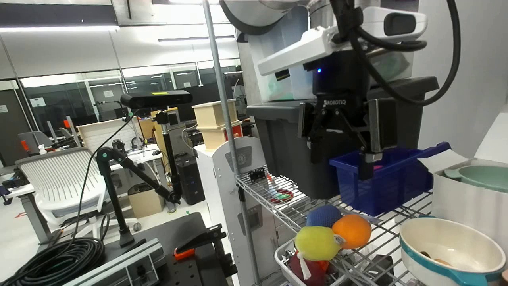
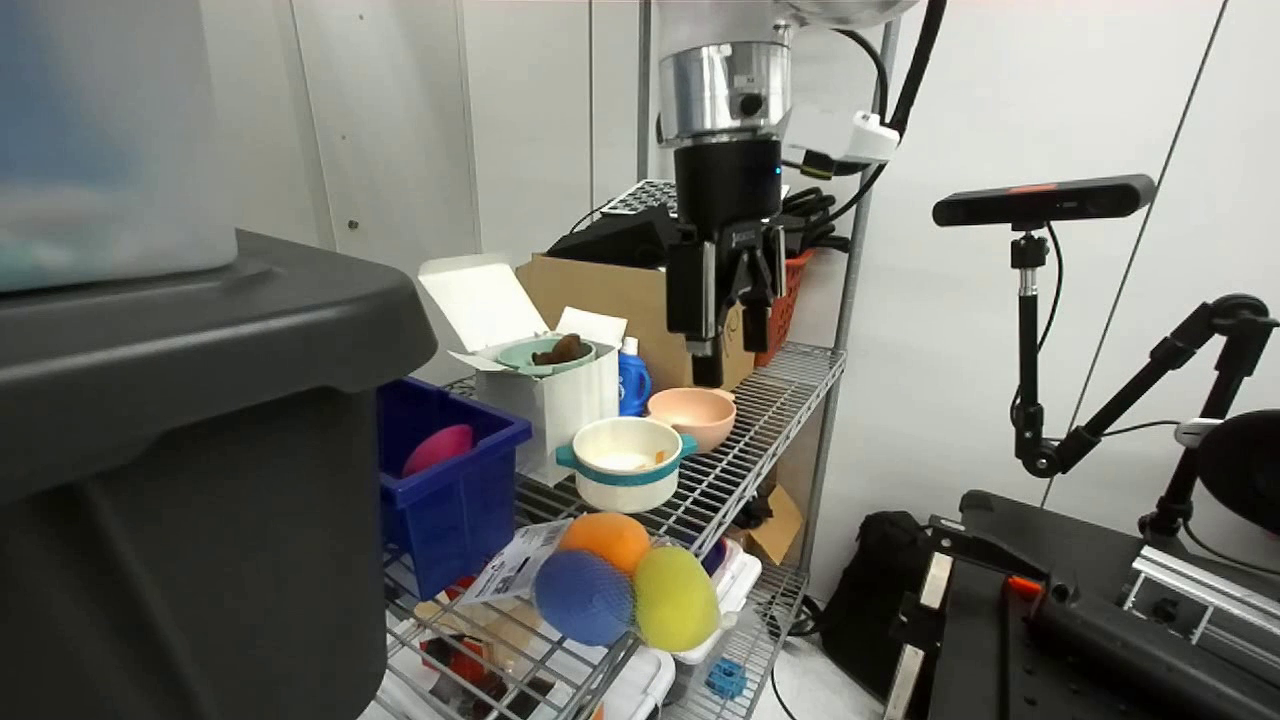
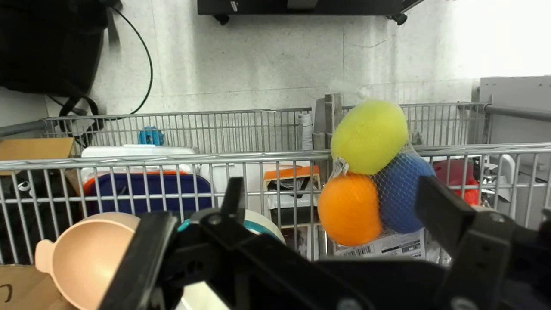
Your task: Move the brown doll from the beige bowl to the light-green bowl
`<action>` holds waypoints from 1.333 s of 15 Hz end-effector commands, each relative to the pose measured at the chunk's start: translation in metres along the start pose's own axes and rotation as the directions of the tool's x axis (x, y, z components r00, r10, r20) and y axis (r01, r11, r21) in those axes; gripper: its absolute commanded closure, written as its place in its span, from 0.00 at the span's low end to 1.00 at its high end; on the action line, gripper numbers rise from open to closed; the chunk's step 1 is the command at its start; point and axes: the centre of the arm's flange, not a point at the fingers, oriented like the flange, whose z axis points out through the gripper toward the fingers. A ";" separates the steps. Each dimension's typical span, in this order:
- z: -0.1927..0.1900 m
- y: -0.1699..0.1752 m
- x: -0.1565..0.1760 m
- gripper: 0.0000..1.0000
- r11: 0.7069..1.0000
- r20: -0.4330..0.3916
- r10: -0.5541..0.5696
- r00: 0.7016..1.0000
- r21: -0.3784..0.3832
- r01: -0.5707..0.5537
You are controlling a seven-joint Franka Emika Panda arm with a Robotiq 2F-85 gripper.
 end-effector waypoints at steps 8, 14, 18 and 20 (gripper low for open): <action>0.021 -0.008 0.003 0.00 1.000 -0.078 -0.005 0.997 0.007 0.005; 0.020 -0.003 0.001 0.00 1.000 -0.048 -0.018 0.999 0.013 0.018; 0.025 -0.005 0.003 0.00 1.000 -0.052 -0.011 0.999 -0.001 0.011; 0.025 -0.005 0.003 0.00 1.000 -0.052 -0.011 0.999 -0.001 0.011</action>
